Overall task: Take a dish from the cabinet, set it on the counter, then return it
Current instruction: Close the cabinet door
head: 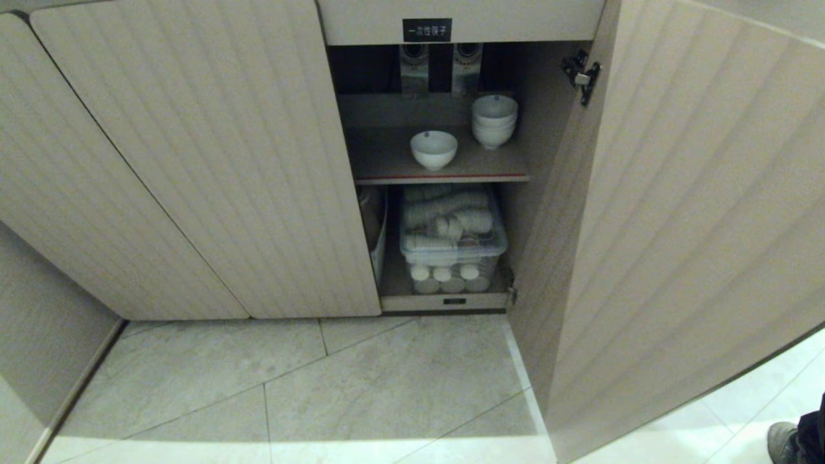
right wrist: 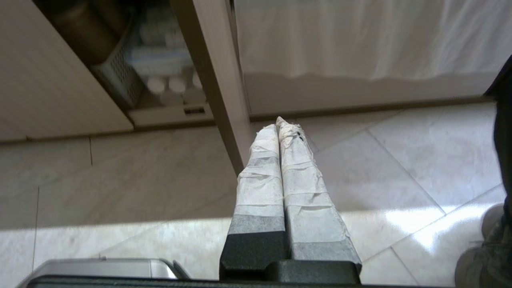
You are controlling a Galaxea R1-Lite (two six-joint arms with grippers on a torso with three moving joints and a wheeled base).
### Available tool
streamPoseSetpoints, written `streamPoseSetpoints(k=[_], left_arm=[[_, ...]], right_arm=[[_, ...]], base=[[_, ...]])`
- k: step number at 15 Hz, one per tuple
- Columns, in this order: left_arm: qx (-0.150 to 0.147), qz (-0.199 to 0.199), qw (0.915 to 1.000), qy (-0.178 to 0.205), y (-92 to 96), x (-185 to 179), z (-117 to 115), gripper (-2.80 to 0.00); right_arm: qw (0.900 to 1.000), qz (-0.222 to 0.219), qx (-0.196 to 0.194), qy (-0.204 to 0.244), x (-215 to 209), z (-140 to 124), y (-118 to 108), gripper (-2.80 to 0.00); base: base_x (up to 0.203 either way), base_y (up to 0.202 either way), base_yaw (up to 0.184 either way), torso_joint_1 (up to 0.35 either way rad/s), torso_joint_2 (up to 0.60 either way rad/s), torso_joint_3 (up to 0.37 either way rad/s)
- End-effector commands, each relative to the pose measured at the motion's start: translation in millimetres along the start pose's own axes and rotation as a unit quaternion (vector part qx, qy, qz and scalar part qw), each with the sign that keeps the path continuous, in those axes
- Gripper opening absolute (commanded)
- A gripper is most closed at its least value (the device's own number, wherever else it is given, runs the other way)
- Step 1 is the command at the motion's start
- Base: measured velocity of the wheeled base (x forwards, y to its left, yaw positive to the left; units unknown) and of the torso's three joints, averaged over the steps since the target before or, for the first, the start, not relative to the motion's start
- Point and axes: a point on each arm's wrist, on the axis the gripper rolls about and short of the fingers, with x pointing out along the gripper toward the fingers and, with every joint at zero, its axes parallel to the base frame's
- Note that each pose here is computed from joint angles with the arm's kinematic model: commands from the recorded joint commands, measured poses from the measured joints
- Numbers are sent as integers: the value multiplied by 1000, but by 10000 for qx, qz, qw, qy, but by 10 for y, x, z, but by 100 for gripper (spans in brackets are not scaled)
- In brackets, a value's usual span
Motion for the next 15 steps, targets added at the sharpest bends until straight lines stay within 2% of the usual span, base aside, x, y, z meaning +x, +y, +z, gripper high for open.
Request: streamPoseSetpoints(k=[1,8,13,15], left_arm=[[-2,3,10000,2,0,0,-1,-280],[-2,-4,10000,0,0,0,0,-280],[-2,1,10000,-1,0,0,0,-280],[-2,-1,10000,2,0,0,-1,-280]], right_arm=[[9998,9,9,-175,-28,100,9,-280],[9987,-413,188,-215,72,358,16,-280],[9988,-424,200,-168,313,600,37,-280],[9995,-153,185,-200,387,686,54,-280]], base=[[0,0,0,0,0,0],[0,0,0,0,0,0],[0,0,0,0,0,0],[0,0,0,0,0,0]])
